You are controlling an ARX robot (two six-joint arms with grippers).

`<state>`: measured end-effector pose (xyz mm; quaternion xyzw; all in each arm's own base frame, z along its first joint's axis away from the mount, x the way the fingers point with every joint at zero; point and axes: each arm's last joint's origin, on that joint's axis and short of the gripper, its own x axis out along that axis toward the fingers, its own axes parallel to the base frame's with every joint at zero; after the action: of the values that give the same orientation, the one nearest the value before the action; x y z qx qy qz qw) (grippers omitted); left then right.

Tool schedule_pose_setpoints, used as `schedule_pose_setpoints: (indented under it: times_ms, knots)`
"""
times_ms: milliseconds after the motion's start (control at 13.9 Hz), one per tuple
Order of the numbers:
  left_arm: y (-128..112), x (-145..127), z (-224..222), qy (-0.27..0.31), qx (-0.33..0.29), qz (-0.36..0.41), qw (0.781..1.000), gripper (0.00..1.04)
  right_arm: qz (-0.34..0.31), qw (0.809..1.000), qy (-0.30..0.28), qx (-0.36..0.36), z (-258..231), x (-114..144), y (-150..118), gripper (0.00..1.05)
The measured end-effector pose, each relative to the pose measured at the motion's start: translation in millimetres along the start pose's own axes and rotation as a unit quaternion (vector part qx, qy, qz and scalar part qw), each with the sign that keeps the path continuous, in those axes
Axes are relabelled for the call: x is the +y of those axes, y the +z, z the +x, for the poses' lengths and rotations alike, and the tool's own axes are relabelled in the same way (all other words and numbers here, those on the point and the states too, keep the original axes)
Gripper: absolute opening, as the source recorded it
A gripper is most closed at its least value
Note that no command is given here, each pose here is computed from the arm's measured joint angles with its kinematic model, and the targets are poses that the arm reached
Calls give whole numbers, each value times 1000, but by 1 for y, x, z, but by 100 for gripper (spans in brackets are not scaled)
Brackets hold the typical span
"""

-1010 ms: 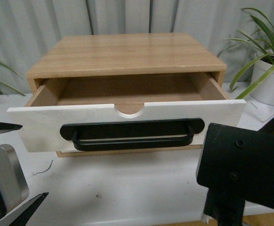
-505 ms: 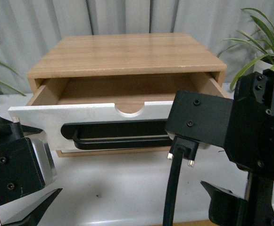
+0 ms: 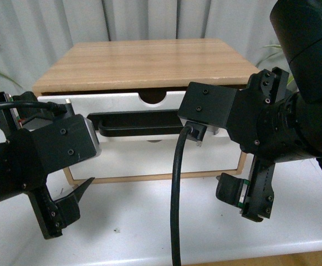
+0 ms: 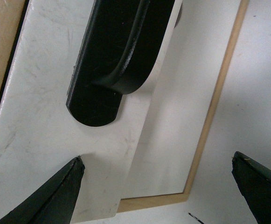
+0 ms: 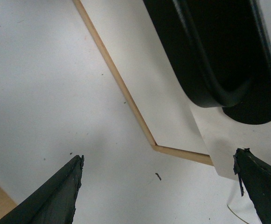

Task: Close drawer sideways

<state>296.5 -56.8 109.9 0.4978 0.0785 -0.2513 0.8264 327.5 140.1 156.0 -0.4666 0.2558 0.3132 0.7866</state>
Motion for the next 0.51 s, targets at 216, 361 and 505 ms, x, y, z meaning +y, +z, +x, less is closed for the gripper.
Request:
schedule_pose_setpoints:
  times_ms: [216, 361, 505]
  knots:
    - [-2, 9, 15, 2, 3, -3, 1000, 98, 6, 1000, -6, 1, 11, -11, 1, 98]
    - [-4, 6, 21, -8, 5, -5, 1000, 98, 11, 1000, -16, -2, 19, -21, 2, 98]
    - [-7, 2, 26, -20, 7, -7, 1000, 98, 14, 1000, -13, 2, 24, -23, 1, 98]
